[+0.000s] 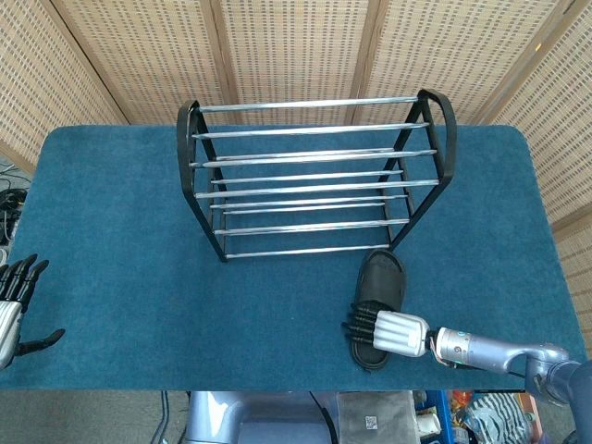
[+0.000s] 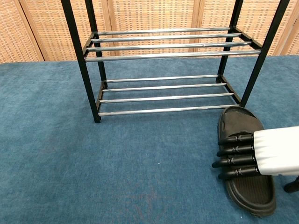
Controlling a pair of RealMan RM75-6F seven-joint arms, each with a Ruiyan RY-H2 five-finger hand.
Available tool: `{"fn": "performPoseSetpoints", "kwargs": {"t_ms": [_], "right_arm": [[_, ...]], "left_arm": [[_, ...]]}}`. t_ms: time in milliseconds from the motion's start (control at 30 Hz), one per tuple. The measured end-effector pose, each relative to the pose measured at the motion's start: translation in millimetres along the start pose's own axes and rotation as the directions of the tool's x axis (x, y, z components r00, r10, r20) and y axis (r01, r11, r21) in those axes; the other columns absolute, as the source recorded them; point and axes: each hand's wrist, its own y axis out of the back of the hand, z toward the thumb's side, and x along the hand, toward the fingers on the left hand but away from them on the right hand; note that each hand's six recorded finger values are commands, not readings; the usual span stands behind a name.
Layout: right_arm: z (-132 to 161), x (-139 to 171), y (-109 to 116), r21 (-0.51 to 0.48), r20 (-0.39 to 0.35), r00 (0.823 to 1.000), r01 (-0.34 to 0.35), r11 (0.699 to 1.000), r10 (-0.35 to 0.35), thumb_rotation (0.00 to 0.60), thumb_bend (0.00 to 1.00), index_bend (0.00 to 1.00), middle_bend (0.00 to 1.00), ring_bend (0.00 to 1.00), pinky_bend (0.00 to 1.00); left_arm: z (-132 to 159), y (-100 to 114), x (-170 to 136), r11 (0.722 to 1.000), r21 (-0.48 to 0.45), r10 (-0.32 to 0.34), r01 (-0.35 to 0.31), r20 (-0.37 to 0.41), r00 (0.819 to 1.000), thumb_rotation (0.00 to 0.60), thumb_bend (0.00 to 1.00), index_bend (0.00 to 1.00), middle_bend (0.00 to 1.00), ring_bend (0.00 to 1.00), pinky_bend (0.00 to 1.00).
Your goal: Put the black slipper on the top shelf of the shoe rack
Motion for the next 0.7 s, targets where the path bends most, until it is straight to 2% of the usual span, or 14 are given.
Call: {"fn": "performPoseSetpoints", "kwargs": {"t_ms": [100, 167, 300, 533, 700], "right_arm": [[3, -1, -1, -0.013, -0.007, 1.000, -0.003, 1.000, 0.003, 0.600, 0.49, 0.36, 0.37, 0.23, 0.26], [5, -1, 0, -0.022, -0.013, 1.000, 0.005, 1.000, -0.005, 0.600, 0.59, 0.44, 0.45, 0.31, 0.32], [9, 1, 4, -0.033, -0.034, 0.998, 0.042, 0.999, -0.044, 0.600, 0.77, 0.53, 0.53, 0.38, 0.39], [15, 8, 11, -0.033, -0.053, 0.992, 0.109, 0.993, -0.111, 0.600, 0.82, 0.55, 0.55, 0.40, 0.40], [16, 19, 20, 0.016, -0.050, 0.985, 0.165, 0.986, -0.164, 0.600, 0.82, 0.56, 0.55, 0.41, 0.40]], "left_arm": [[0, 0, 0, 1.000, 0.000, 0.000, 0.000, -0.001, 1.000, 0.600, 0.13, 0.00, 0.00, 0.00, 0.00], [0, 0, 0, 1.000, 0.001, -0.001, 0.001, 0.000, 1.000, 0.600, 0.13, 0.00, 0.00, 0.00, 0.00], [1, 0, 0, 1.000, 0.001, -0.001, 0.001, 0.001, 1.000, 0.600, 0.13, 0.00, 0.00, 0.00, 0.00], [2, 0, -2, 1.000, -0.001, 0.000, 0.000, 0.006, 1.000, 0.600, 0.13, 0.00, 0.00, 0.00, 0.00], [2, 1, -3, 1.000, -0.004, 0.002, -0.002, 0.012, 1.000, 0.600, 0.13, 0.00, 0.00, 0.00, 0.00]]}}
